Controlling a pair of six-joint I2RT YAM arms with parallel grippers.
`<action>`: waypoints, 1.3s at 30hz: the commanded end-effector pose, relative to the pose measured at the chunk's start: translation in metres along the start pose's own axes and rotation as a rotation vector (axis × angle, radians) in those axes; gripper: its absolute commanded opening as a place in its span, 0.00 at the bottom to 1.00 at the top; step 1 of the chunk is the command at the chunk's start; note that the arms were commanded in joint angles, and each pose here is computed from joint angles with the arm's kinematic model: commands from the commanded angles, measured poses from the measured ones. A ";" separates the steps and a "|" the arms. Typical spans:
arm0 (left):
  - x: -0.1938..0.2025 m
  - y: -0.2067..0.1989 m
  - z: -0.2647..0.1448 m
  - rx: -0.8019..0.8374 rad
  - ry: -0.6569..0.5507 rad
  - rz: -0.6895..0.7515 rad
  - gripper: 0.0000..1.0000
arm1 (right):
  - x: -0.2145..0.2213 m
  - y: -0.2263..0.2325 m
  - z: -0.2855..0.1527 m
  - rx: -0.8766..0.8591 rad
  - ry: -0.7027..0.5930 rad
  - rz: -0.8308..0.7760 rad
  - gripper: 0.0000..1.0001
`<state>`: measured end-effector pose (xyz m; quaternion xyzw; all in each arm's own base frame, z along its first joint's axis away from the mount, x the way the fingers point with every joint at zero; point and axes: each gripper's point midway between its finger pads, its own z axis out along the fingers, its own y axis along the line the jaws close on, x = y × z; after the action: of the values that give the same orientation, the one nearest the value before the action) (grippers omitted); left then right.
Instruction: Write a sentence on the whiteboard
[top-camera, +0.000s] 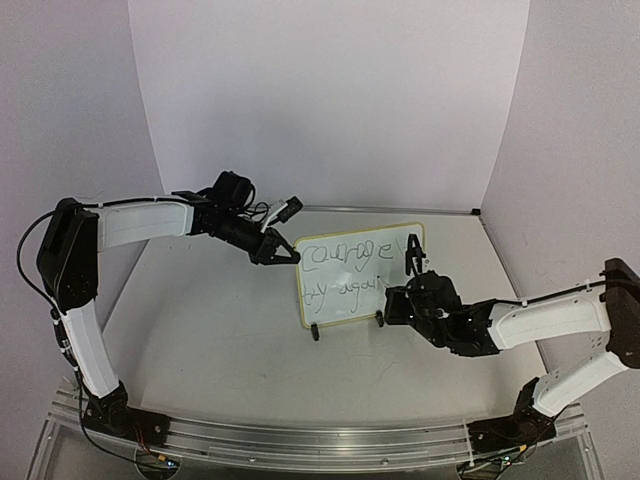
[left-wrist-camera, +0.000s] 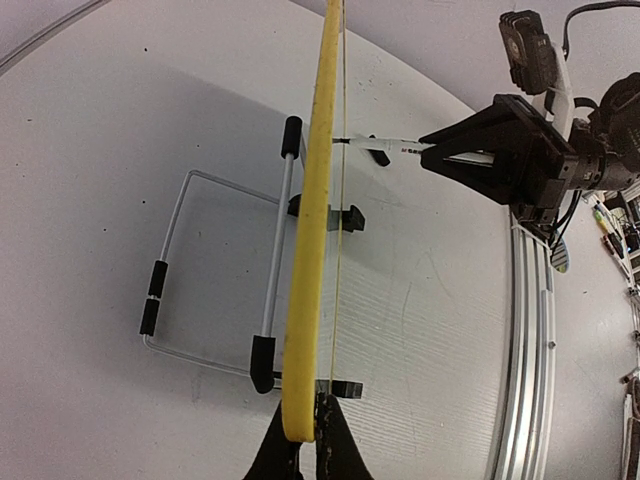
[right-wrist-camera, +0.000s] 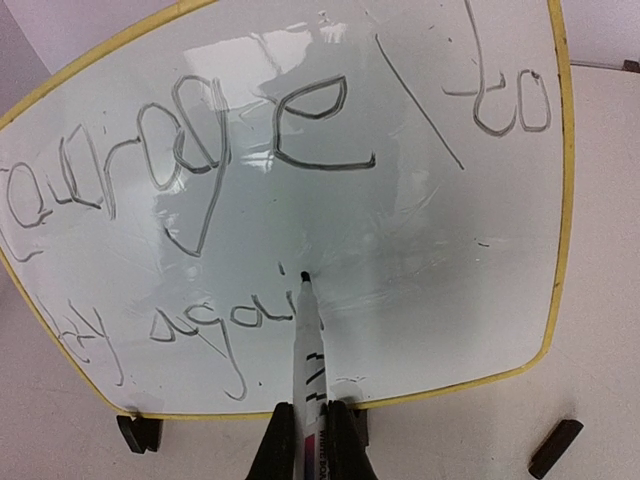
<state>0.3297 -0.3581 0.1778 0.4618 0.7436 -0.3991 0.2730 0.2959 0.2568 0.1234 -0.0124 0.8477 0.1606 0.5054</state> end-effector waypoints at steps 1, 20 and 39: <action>-0.008 0.008 -0.010 -0.088 -0.011 0.089 0.00 | -0.014 -0.003 0.000 0.038 -0.042 0.028 0.00; -0.009 0.007 -0.011 -0.089 -0.014 0.091 0.00 | 0.014 -0.013 0.005 0.061 0.035 0.036 0.00; -0.012 0.006 -0.013 -0.095 -0.018 0.097 0.00 | 0.027 -0.022 -0.001 0.060 0.063 0.073 0.00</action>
<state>0.3296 -0.3578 0.1789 0.4617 0.7441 -0.3970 0.2748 0.2903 0.2472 0.1017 0.0234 0.8624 0.1585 0.4803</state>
